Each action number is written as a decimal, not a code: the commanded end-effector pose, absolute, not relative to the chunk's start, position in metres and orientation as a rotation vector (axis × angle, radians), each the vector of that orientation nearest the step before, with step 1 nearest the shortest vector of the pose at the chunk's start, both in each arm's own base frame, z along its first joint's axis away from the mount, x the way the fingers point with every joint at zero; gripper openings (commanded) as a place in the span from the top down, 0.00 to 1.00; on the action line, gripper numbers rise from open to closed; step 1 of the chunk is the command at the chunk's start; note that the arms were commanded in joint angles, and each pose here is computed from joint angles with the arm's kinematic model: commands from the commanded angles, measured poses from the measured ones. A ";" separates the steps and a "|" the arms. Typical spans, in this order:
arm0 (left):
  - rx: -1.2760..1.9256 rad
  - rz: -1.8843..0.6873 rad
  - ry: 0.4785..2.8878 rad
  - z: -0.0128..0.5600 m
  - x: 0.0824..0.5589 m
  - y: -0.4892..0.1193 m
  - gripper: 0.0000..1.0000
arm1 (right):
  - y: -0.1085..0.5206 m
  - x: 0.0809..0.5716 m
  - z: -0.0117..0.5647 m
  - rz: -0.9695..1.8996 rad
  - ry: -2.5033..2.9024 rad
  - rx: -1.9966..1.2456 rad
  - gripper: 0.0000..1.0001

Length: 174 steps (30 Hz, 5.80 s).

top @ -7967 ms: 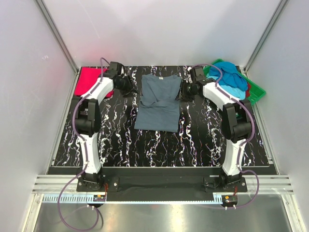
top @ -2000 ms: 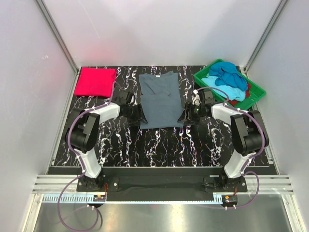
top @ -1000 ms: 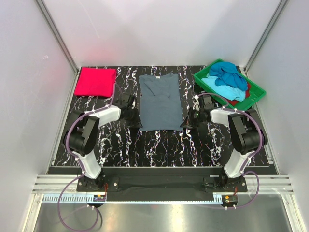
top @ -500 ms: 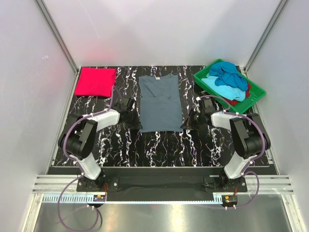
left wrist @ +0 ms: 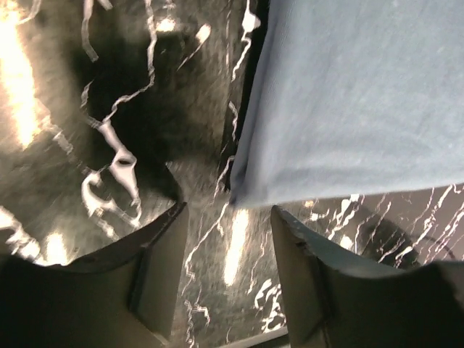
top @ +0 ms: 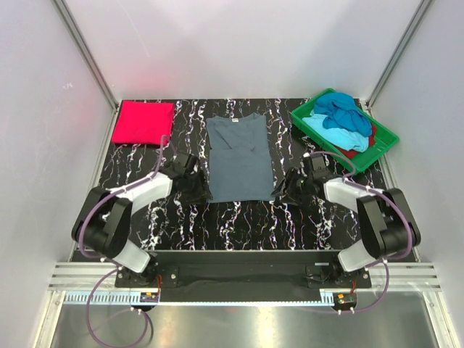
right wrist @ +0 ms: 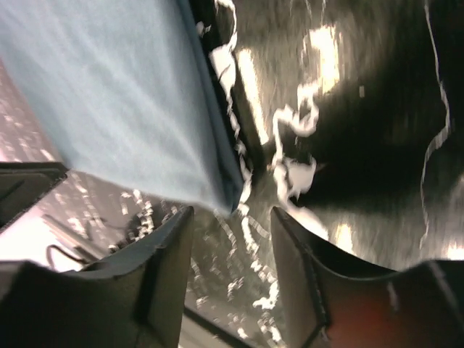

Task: Fold and stack the t-shirts
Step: Fold the tshirt

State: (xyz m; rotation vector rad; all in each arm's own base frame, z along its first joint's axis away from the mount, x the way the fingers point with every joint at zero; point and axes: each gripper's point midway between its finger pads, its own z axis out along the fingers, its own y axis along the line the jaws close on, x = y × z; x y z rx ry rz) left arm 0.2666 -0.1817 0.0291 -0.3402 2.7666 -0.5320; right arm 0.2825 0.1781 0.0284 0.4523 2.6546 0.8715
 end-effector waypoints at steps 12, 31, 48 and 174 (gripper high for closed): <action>-0.472 -0.568 2.785 0.011 0.262 -0.187 0.51 | 0.200 0.284 0.037 1.039 2.483 0.743 0.36; -0.470 -0.515 2.780 0.002 0.268 -0.183 0.73 | 0.189 0.282 0.014 0.899 2.437 0.856 0.51; -0.397 -0.561 2.724 0.036 0.270 -0.187 1.00 | 0.186 0.283 0.045 0.829 2.416 0.593 1.00; -0.185 -0.618 2.520 0.090 0.472 -0.203 0.42 | 0.174 0.416 0.077 0.918 2.519 0.043 0.35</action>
